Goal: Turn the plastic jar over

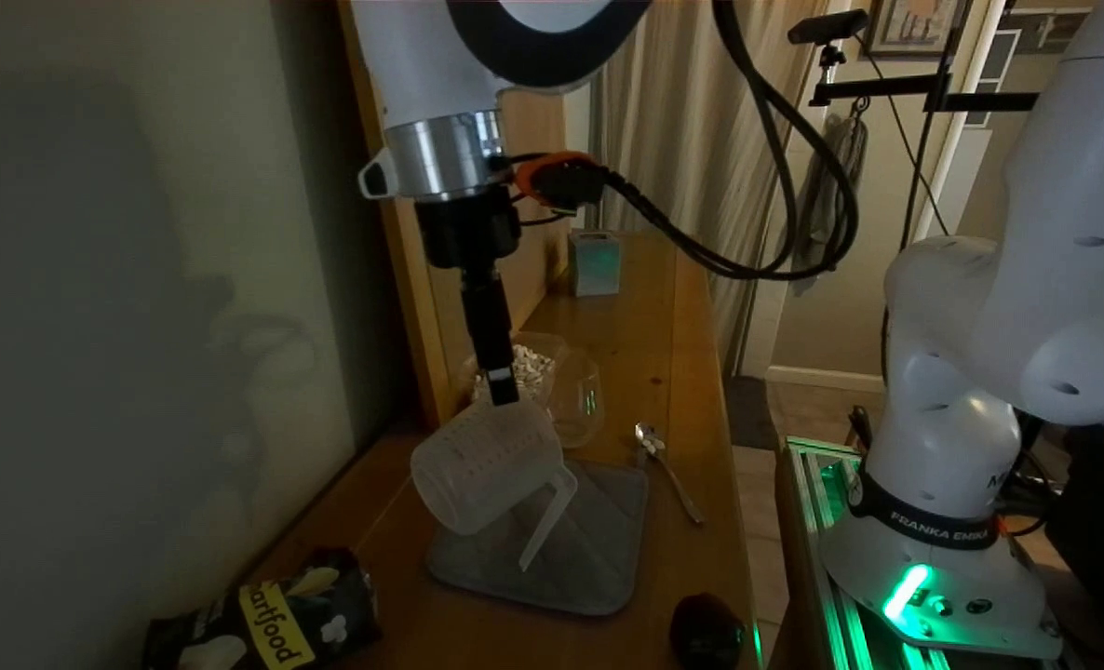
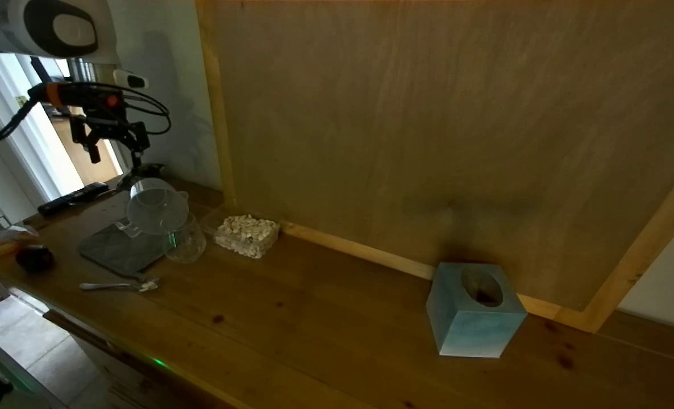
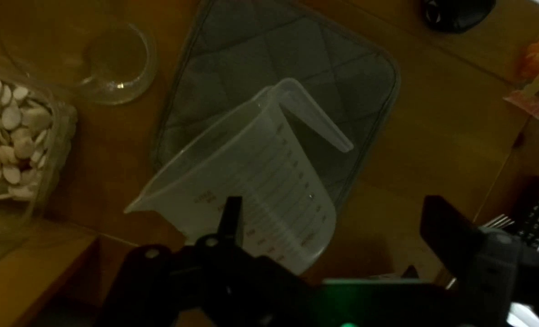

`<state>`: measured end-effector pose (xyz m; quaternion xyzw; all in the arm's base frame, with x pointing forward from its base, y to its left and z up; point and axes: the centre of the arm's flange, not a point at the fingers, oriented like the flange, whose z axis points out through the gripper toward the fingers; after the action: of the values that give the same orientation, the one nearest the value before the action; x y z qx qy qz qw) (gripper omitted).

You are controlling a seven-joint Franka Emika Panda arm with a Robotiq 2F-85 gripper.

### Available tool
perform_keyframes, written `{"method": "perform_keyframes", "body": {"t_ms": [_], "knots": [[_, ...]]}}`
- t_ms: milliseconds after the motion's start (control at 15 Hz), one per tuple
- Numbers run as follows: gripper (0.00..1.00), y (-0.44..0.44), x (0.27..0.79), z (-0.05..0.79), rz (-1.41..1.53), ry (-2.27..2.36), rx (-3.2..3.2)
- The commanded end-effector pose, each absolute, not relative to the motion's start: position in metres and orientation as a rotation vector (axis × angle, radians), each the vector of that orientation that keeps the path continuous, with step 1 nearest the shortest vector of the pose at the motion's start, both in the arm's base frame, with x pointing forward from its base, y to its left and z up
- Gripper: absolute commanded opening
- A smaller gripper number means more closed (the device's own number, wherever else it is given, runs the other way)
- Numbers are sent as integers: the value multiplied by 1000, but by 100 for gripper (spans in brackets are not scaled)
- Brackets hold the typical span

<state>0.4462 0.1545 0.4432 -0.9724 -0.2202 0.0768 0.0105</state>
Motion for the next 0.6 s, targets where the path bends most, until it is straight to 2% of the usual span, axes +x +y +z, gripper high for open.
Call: {"method": "perform_keyframes", "body": {"t_ms": [0, 133, 533], "knots": [[100, 149, 440, 443, 230, -661, -3040], [100, 146, 432, 443, 220, -642, -3046], [100, 64, 423, 426, 108, -180, -2929]]}}
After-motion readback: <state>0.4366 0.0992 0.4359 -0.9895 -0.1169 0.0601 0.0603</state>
